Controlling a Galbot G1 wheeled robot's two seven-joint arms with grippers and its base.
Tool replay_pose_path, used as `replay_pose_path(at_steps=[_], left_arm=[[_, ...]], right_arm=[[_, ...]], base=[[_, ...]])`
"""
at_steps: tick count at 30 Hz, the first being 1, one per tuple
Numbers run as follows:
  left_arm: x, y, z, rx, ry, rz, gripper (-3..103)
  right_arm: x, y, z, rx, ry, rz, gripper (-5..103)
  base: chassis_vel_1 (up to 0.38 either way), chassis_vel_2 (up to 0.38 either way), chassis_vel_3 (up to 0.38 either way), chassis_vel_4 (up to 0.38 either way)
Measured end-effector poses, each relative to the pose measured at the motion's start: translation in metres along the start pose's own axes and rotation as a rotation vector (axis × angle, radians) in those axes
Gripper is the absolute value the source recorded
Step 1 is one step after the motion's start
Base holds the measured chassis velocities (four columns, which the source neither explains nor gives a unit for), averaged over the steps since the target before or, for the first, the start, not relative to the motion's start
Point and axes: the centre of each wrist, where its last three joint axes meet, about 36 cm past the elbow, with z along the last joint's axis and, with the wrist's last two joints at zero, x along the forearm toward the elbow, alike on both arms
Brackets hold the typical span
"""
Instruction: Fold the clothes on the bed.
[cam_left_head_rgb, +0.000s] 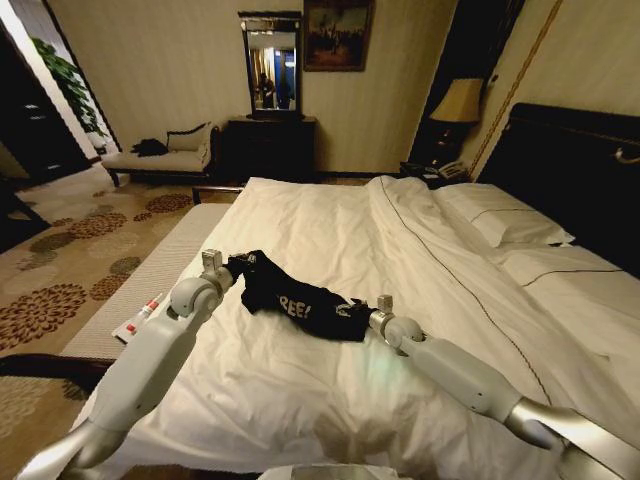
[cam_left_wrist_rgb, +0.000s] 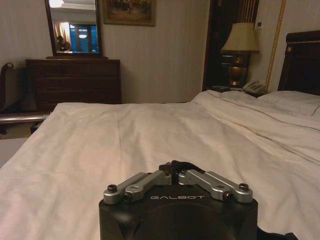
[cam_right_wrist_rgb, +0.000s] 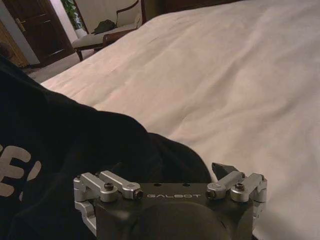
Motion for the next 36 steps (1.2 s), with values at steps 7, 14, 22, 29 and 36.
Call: replay_pose_path(at_steps=[7,14,22,29,36], left_arm=[[0.0035,0.0,-0.0003,-0.007,-0.001,0.0,1],[0.0059,0.001,-0.0009,-0.012,-0.002,-0.002,1],[0.0059,0.0017,-0.0002,-0.011,-0.002,-0.004,1],[0.0049,0.0028,0.001,-0.009,-0.001,-0.007,1],[0.0048,0.0034,0.0009,-0.009,-0.001,-0.01,1]], right_arm=[[-0.0016,0.0028,0.0002,-0.03,0.037,0.003,80],[-0.0015,0.0028,0.0017,-0.025,0.056,0.007,52],[-0.0003,0.003,0.0019,-0.007,0.035,-0.012,25],[0.0029,0.0014,0.0027,0.009,0.021,-0.021,2],[0.0038,0.0009,0.0039,0.026,0.006,-0.052,0]], base=[[0.0,0.0,0.0,0.0],[0.0,0.0,0.0,0.0],[0.0,0.0,0.0,0.0],[0.0,0.0,0.0,0.0],[0.0,0.0,0.0,0.0]])
